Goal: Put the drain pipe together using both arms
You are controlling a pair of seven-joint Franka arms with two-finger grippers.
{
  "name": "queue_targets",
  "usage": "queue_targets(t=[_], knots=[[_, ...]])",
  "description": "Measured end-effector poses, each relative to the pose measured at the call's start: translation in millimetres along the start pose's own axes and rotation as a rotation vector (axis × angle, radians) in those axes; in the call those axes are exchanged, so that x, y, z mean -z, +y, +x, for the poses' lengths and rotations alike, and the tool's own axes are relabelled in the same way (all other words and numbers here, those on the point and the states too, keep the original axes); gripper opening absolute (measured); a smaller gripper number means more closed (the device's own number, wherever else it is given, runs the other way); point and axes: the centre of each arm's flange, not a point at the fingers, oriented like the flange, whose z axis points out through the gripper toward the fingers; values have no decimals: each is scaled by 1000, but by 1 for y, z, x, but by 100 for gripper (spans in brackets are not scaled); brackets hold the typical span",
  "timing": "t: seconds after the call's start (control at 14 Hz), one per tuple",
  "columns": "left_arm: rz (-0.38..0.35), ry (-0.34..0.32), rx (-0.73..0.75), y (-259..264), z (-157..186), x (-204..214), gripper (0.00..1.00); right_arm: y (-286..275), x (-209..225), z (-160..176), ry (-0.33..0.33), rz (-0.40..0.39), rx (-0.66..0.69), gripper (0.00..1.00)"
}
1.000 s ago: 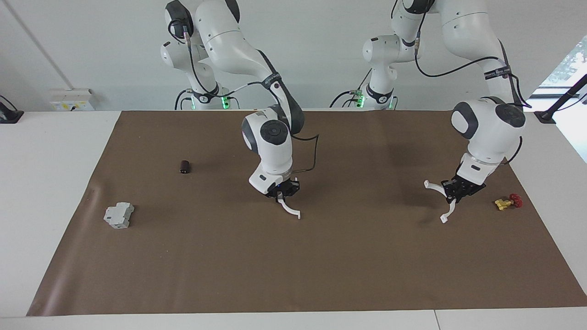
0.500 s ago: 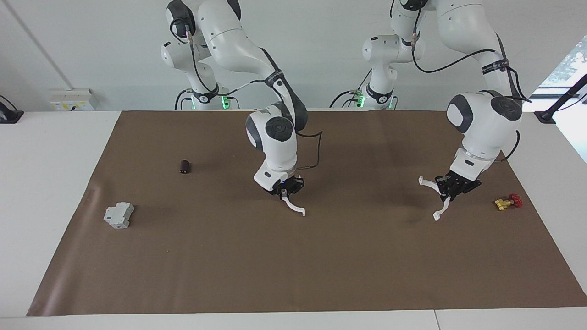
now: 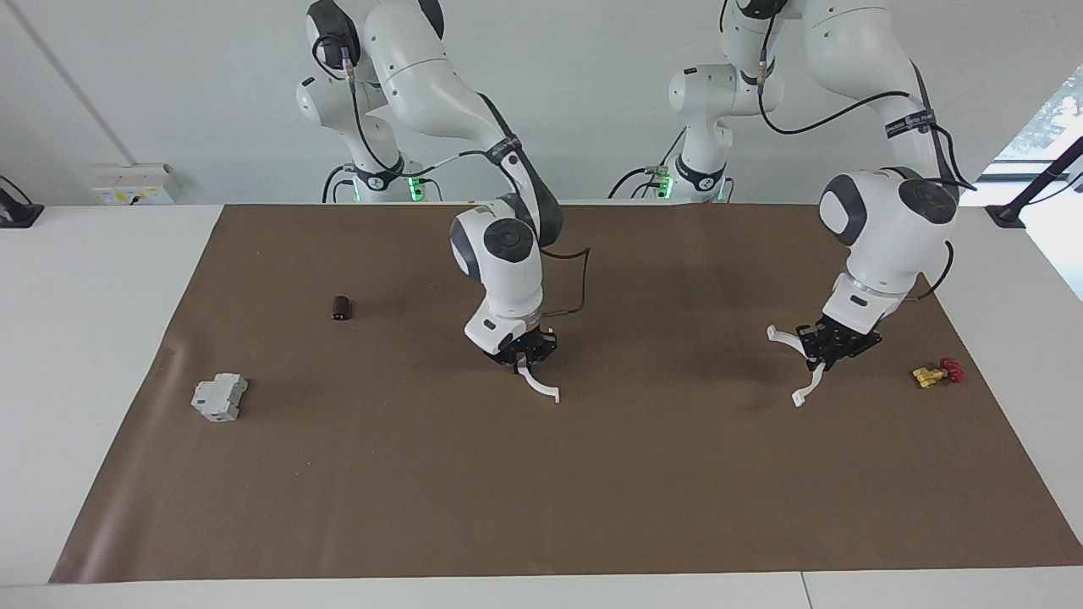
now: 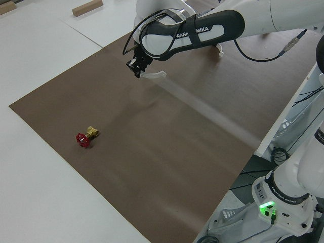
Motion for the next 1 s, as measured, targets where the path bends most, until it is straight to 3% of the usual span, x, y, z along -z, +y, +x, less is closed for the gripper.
queue_targets(t=[0.14, 0.43, 0.5, 0.79, 1.0], knots=[[-1, 0, -5, 4, 0, 0, 21, 0, 2, 0, 2, 1, 0, 34], [-5, -1, -13, 20, 1, 0, 21, -5, 32, 10, 5, 8, -34, 82], [-8, -1, -5, 31, 2, 0, 21, -5, 51, 17, -2, 6, -46, 89], [-20, -3, 8, 122, -2, 0, 21, 74, 143, 56, 6, 14, -169, 100], [11, 1, 31, 209, -19, -1, 21, 156, 204, 56, -26, 9, -196, 100]])
